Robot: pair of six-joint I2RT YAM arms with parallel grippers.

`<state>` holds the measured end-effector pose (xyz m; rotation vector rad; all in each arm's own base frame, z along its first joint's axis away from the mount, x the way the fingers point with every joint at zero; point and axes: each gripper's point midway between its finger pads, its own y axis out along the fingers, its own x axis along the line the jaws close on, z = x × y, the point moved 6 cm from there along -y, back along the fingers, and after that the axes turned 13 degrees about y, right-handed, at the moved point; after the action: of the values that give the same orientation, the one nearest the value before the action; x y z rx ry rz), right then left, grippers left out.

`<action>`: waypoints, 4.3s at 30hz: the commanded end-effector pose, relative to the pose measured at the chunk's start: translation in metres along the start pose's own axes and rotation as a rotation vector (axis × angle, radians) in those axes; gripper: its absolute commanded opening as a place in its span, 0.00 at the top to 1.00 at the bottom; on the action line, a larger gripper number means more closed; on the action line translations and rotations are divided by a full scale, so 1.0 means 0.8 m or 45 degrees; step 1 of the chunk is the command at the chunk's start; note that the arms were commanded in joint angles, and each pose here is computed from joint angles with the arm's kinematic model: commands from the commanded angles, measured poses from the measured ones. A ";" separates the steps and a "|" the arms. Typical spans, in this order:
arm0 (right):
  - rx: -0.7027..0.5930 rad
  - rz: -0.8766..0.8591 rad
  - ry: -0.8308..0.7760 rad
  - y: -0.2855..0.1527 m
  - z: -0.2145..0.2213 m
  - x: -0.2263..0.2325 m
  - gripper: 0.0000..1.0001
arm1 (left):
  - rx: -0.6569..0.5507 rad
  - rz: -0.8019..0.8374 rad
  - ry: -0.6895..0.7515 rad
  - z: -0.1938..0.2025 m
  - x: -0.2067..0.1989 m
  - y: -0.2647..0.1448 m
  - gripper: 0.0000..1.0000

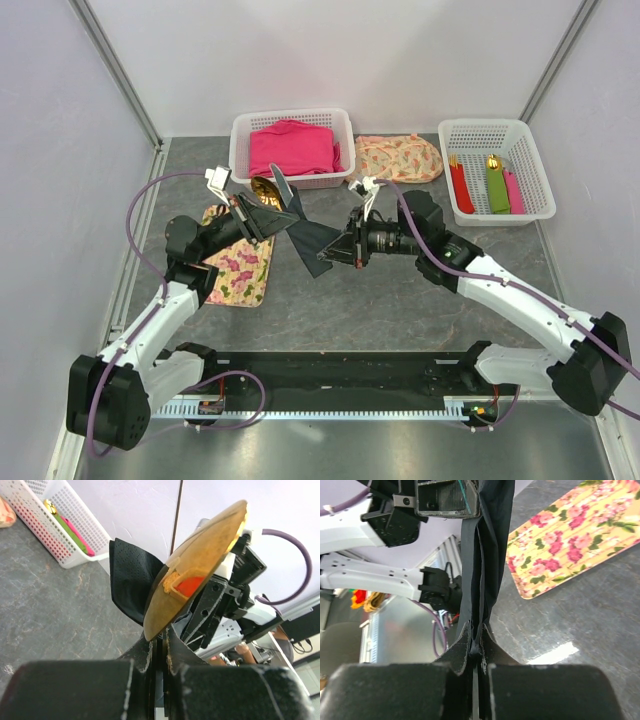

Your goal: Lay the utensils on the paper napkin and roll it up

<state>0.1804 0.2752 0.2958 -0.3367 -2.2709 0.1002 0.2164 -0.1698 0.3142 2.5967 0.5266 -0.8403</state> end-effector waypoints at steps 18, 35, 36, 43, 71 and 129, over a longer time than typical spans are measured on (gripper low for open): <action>-0.188 0.251 -0.180 -0.051 -0.055 0.025 0.23 | -0.041 -0.042 0.034 -0.015 0.006 0.006 0.98; -0.044 0.102 -0.278 -0.019 -0.058 0.048 0.49 | -0.031 -0.043 0.040 -0.015 0.005 0.005 0.98; -0.036 0.109 -0.277 -0.016 -0.056 0.044 0.49 | -0.035 -0.043 0.040 -0.016 0.005 0.005 0.98; -0.013 0.189 -0.293 -0.002 -0.047 0.014 0.45 | -0.035 -0.018 0.037 -0.016 -0.001 0.004 0.98; 0.064 0.033 -0.087 0.039 -0.017 0.003 0.43 | -0.036 0.008 0.035 -0.016 -0.003 0.005 0.98; -0.276 -0.178 0.032 0.049 -0.066 0.045 1.00 | -0.040 0.097 -0.088 0.002 -0.022 0.005 0.37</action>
<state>0.2091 0.3181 0.3281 -0.3647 -2.2236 -0.1185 0.2051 -0.1772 0.3104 2.5556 0.4557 -0.9272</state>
